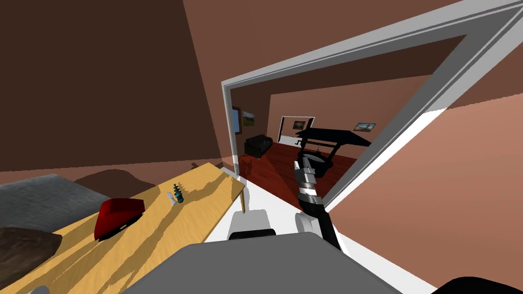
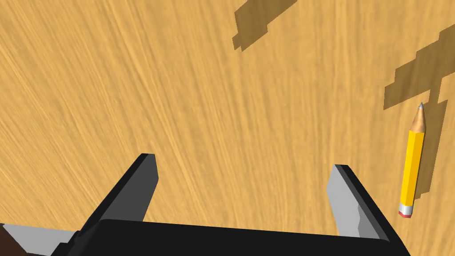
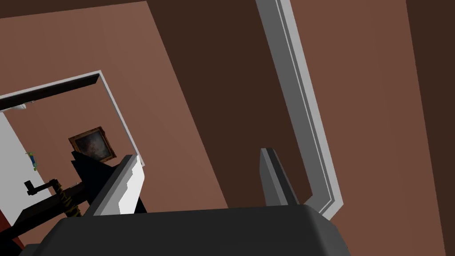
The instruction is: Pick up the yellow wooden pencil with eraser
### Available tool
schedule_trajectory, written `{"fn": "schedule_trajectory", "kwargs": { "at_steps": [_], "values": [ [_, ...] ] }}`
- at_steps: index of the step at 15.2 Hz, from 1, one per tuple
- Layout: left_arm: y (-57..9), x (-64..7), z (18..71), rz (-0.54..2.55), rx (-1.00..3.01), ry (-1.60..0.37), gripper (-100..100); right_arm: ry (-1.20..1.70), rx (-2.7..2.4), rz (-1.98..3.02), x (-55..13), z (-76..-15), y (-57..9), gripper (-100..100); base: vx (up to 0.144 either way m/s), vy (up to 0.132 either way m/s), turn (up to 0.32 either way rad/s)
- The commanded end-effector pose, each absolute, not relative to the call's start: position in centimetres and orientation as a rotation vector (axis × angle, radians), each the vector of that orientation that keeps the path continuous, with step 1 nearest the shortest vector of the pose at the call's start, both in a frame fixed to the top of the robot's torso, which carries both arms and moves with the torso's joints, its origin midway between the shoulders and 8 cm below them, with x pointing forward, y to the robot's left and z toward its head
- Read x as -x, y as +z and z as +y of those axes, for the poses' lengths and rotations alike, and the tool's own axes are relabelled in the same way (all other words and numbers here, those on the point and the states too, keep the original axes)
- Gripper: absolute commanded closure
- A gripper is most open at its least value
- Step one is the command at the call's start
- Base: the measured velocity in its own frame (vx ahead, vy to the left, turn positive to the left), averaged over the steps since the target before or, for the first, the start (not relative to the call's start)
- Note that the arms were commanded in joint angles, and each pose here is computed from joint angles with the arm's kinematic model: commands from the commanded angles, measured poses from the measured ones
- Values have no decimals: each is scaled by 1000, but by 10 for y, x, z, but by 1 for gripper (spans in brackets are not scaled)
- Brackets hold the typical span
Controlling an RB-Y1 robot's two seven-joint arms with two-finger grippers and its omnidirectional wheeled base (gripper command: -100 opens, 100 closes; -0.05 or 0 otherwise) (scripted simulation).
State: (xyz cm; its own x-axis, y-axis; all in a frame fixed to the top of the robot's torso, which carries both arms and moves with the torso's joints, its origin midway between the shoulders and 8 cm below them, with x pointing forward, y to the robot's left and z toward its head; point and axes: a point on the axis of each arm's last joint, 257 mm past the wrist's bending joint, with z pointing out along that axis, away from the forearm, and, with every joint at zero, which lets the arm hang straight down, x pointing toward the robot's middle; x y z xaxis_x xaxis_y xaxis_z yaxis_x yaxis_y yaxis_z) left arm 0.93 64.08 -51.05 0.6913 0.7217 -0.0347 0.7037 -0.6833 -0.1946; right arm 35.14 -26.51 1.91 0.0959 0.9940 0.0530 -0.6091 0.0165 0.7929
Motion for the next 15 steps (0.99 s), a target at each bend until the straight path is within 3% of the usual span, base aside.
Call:
{"fn": "schedule_trajectory", "kwargs": {
  "at_steps": [1, 9, 15],
  "values": [
    [-513, -2, 628, -1264, 2728, 212, -100, 1386, -779, 635, -351, -265, 19, 0, -8, 32, -281],
    [-518, 19, 584, -1597, 2681, 373, -100, 1386, -779, 635, -351, -265, 19, 0, -6, 28, -177],
    [-520, 25, 560, -1757, 2644, 462, -100, 1385, -779, 635, -351, -265, 19, 0, -4, 19, -89]
  ]
}}
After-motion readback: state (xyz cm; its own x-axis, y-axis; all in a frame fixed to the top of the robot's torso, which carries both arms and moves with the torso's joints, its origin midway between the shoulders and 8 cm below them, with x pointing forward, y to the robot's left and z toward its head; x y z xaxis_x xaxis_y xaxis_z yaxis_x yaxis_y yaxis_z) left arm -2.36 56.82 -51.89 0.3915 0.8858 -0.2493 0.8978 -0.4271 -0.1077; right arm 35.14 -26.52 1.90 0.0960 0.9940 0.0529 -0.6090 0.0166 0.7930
